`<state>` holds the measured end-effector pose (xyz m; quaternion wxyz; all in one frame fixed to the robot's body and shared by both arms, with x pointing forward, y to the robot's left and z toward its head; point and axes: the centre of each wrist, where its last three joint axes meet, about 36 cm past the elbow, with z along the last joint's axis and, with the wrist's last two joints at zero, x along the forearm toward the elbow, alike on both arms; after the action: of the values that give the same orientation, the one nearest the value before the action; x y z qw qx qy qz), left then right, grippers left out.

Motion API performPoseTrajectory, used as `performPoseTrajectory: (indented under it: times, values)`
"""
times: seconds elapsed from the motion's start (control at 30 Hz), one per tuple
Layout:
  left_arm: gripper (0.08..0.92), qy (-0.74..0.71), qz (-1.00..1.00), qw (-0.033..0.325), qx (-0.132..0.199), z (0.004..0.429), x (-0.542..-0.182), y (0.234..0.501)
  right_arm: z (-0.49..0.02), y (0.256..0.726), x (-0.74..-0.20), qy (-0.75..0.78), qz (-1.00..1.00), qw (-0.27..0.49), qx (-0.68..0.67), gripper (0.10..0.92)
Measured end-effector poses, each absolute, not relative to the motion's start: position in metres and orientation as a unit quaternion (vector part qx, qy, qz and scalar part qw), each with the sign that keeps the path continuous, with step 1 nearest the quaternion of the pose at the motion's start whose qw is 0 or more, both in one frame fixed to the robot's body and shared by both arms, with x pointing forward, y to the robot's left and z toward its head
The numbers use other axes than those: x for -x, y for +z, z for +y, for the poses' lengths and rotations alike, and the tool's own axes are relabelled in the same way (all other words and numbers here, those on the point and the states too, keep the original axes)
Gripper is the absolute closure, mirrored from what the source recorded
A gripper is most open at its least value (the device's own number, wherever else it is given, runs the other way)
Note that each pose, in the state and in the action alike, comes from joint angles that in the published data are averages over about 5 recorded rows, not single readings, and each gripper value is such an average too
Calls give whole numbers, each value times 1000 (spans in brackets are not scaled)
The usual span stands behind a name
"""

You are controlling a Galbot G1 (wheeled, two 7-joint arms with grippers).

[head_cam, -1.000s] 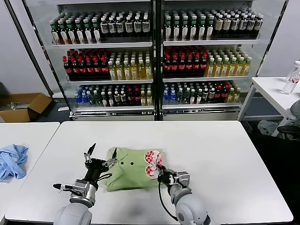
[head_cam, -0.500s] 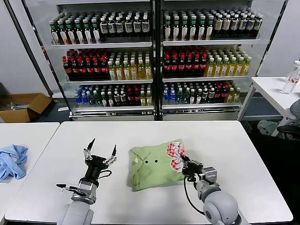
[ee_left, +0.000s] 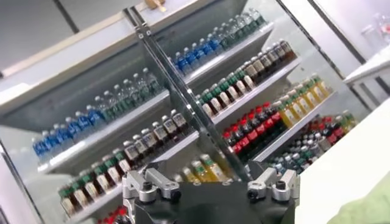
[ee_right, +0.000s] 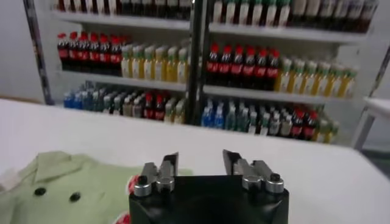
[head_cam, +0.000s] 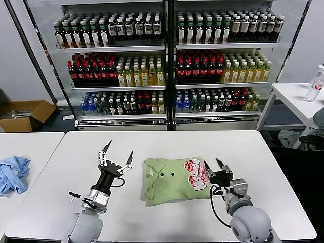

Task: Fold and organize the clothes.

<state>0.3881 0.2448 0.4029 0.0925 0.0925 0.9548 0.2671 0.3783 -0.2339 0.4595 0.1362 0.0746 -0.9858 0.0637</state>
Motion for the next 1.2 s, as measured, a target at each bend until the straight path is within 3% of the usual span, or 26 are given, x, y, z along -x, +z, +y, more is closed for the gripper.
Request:
performPoseTrajectory:
  times: [0.33, 1.2]
  values:
    - [177, 213, 970, 73, -96, 253, -399, 405, -262, 477, -397, 100, -992, 68, -39, 215]
    - [177, 174, 978, 50, -98, 255, -405, 407, -307, 460, -427, 145, -989, 15, -12, 200]
